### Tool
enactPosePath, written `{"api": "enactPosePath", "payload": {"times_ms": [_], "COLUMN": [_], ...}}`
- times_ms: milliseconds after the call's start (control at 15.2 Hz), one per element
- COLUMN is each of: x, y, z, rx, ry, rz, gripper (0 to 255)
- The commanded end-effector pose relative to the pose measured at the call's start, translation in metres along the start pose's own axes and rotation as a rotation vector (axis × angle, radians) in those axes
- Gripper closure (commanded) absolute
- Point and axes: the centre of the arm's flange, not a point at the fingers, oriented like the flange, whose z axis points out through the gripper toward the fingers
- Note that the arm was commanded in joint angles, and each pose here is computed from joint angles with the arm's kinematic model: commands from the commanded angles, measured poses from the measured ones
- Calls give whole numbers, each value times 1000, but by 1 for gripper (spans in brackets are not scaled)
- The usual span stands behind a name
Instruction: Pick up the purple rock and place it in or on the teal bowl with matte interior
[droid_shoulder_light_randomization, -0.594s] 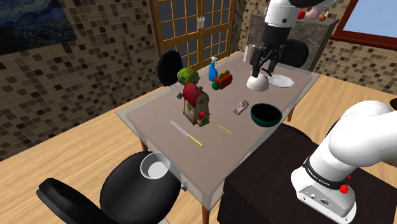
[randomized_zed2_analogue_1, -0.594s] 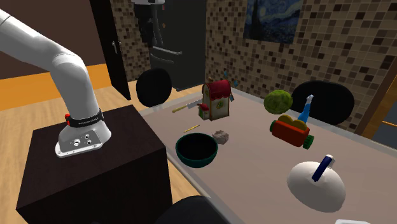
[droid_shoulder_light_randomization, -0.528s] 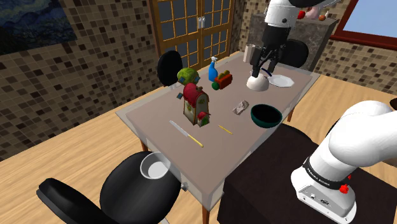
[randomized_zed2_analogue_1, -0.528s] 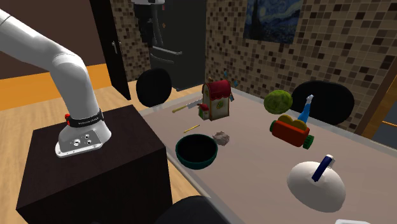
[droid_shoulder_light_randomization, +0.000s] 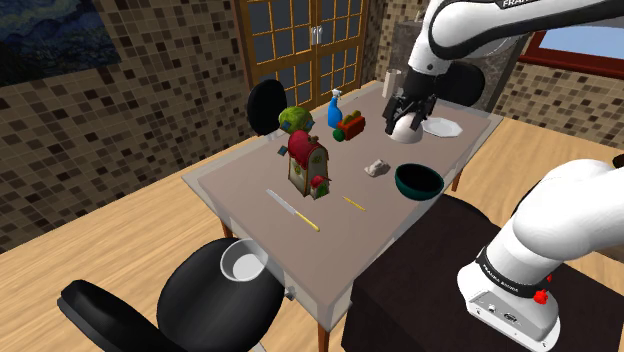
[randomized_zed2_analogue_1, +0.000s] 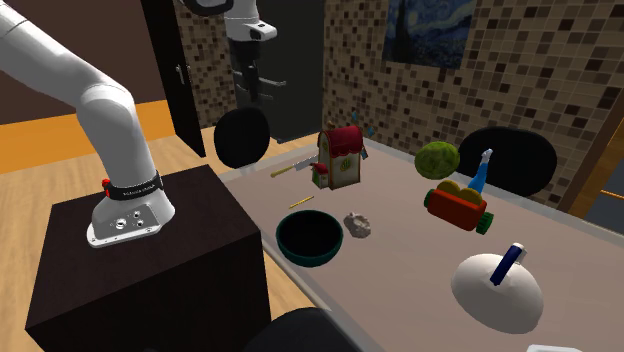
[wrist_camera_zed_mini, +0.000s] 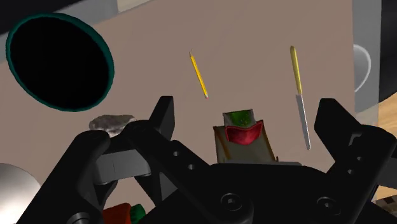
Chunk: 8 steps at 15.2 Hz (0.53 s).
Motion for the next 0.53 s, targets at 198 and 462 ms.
{"api": "enactPosePath", "payload": {"times_ms": [198, 462], "x": [23, 41], "y": [35, 63], "z": [48, 88], "rx": [27, 48], "ry": [59, 103], "rz": [105, 189], "gripper": [0, 0]}}
